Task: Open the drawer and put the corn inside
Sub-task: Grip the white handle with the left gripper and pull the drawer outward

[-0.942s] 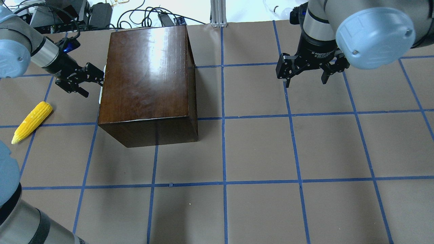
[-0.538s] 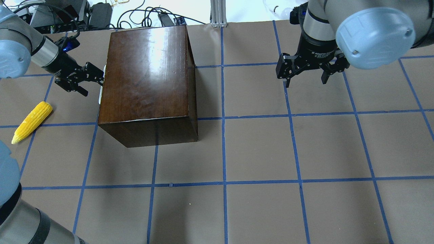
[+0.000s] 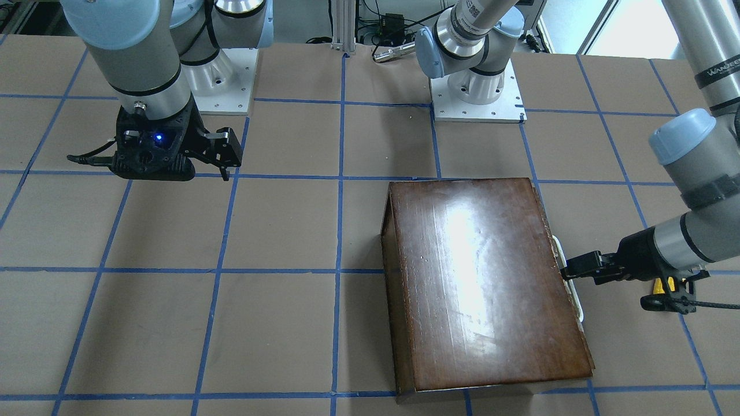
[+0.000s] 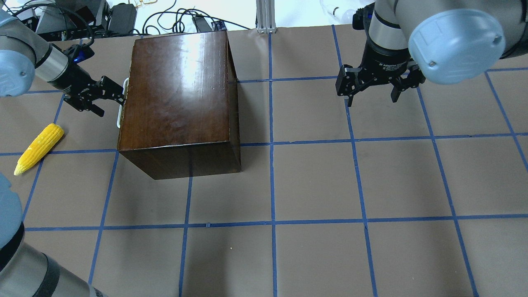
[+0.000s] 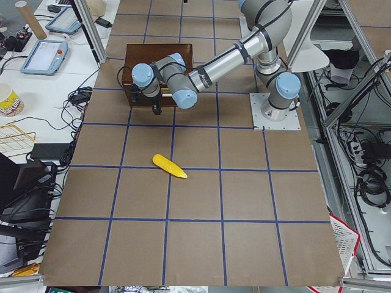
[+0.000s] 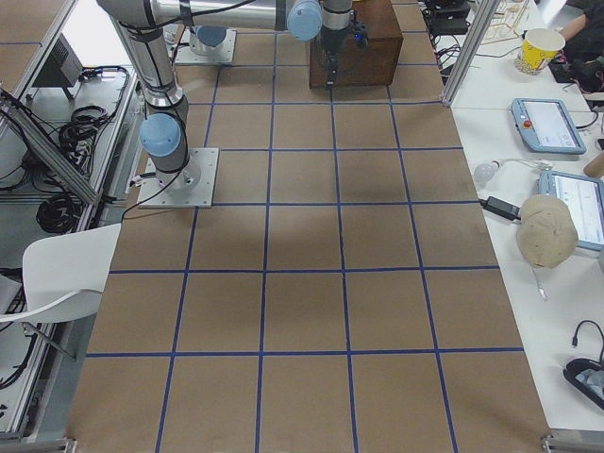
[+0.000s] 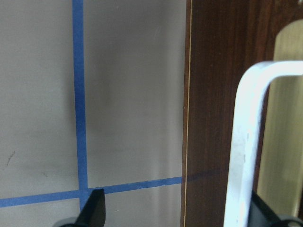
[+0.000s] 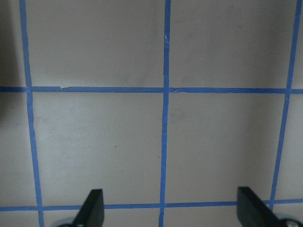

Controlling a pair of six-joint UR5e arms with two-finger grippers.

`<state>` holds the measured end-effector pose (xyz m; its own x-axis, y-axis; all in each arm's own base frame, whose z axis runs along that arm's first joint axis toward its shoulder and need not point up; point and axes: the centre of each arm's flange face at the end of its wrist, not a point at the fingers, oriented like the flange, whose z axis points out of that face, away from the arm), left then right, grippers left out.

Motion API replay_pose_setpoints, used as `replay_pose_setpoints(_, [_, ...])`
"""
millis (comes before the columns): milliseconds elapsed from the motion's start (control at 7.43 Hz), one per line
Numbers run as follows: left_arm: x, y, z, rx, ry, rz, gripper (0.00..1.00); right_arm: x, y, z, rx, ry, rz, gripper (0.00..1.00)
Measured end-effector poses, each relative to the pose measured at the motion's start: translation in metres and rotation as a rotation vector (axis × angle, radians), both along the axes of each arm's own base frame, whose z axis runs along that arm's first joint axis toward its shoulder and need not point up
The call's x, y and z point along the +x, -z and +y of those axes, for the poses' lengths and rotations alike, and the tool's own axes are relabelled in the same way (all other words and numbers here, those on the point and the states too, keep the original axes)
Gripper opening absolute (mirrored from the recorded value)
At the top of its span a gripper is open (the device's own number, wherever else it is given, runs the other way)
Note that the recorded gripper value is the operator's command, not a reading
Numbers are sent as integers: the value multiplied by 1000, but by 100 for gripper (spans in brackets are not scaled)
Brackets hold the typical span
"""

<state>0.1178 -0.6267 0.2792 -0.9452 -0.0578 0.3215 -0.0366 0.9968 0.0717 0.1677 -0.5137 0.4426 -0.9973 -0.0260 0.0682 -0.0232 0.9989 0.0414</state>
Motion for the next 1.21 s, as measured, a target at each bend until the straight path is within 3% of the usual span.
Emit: replay_pose_setpoints(1212, [56,-1,13,-46,36,4,100,0,0,0,-1,0,0,100])
